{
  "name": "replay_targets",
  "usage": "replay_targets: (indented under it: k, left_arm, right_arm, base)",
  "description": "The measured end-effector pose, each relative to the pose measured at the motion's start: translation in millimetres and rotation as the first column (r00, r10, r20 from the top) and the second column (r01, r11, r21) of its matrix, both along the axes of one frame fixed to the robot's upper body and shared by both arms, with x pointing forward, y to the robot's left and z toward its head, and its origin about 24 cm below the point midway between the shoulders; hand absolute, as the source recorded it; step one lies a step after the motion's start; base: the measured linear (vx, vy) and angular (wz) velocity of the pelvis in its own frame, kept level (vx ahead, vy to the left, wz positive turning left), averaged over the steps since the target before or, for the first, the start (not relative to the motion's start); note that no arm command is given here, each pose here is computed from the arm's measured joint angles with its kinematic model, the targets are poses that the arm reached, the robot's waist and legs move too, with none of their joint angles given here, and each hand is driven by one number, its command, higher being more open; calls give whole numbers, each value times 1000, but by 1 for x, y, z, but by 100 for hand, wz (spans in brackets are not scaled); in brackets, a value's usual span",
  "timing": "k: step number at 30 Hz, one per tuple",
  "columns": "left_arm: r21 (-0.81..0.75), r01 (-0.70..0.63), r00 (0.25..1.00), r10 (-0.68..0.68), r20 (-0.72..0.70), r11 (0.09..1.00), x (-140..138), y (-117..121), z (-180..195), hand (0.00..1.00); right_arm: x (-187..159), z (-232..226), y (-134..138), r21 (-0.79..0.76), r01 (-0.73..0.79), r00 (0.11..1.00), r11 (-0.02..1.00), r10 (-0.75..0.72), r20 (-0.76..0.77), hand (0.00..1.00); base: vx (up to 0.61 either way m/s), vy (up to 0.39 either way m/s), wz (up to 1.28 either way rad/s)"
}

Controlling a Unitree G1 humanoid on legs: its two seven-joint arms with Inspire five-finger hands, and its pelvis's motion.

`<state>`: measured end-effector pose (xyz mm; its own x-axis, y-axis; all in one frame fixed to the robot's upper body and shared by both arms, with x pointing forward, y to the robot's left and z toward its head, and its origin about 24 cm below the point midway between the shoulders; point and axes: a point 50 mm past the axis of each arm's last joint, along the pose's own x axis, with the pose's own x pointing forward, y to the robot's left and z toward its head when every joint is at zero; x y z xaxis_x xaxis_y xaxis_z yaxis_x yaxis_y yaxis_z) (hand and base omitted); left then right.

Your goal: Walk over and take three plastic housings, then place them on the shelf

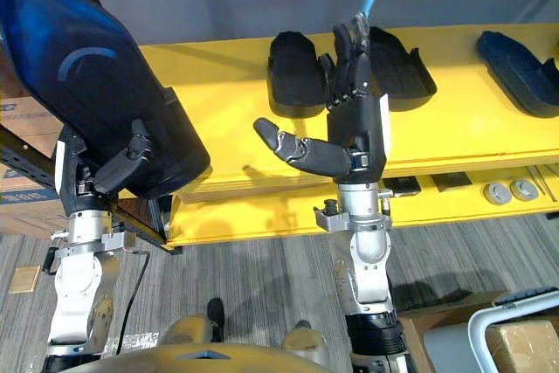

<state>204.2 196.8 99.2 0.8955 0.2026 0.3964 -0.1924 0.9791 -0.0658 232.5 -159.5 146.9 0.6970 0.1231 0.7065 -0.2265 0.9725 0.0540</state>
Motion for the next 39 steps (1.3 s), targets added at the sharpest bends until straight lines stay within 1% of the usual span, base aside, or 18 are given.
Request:
replay_targets:
  k: [3,5,8,11,15,16,18,19,20,24,25,29,32,36,39]
  left_arm:
    - [15,1,1000,-1,10,1000,-2,3,6,0]
    - [25,-11,1000,11,-8,1000,-2,7,6,0]
    - [74,-34,996,40,-77,997,4,16,-4,0]
    - [105,-11,986,29,-163,994,22,25,-14,0]
    - [146,22,965,17,-262,989,35,37,-20,0]
    - [154,46,960,-1,-280,987,40,38,-20,0]
    - [153,80,955,-32,-294,985,48,37,-19,0]
    - [163,112,953,-59,-297,980,58,35,-16,0]
    - [167,123,952,-68,-300,978,62,34,-16,0]
    - [92,153,942,-117,-314,984,79,34,-17,0]
    - [49,154,940,-131,-314,987,87,35,-16,0]
    - [-13,142,939,-139,-313,990,100,41,-13,0]
    - [-37,137,949,-142,-281,990,110,44,-1,0]
    - [-92,136,954,-155,-256,986,123,51,15,0]
    - [-127,149,946,-179,-271,981,128,48,15,0]
  right_arm:
    - [2,-1,1,-11,-13,1000,1000,13,-18,100]
    - [2,-2,1,-14,-20,999,1000,20,-30,100]
    - [1,-5,-4,-10,-40,998,999,40,-47,100]
    - [2,-3,-11,-57,-39,998,998,36,-43,100]
    - [2,-3,0,-115,-141,990,983,136,-46,100]
    - [2,-3,2,-121,-179,984,976,174,-48,100]
    - [2,-2,4,-147,-209,978,967,204,-53,100]
    - [2,0,7,-167,-229,973,959,223,-55,100]
    - [3,1,9,-172,-239,971,956,232,-59,100]
    - [7,2,25,-186,-314,949,931,303,-84,100]
    - [7,2,29,-186,-331,943,925,319,-93,100]
    - [11,-3,36,-194,-367,929,910,349,-123,100]
    - [15,-4,44,-205,-404,913,892,378,-151,100]
    - [12,-11,60,-211,-481,873,851,443,-203,100]
    - [10,-14,68,-208,-522,848,828,475,-237,100]
  base:
    - [-57,-4,-1]
    - [-99,9,-7]
    - [-107,11,-5]
    - [-150,2,-4]
    - [-137,-6,-31]
    - [-75,-9,-12]
    - [-79,-4,-6]
    - [-59,3,-6]
    - [-29,-1,-4]
    - [12,4,1]
    - [72,15,2]
    - [49,4,0]
    - [-3,5,1]
    - [-33,-10,2]
    - [-43,-20,-4]
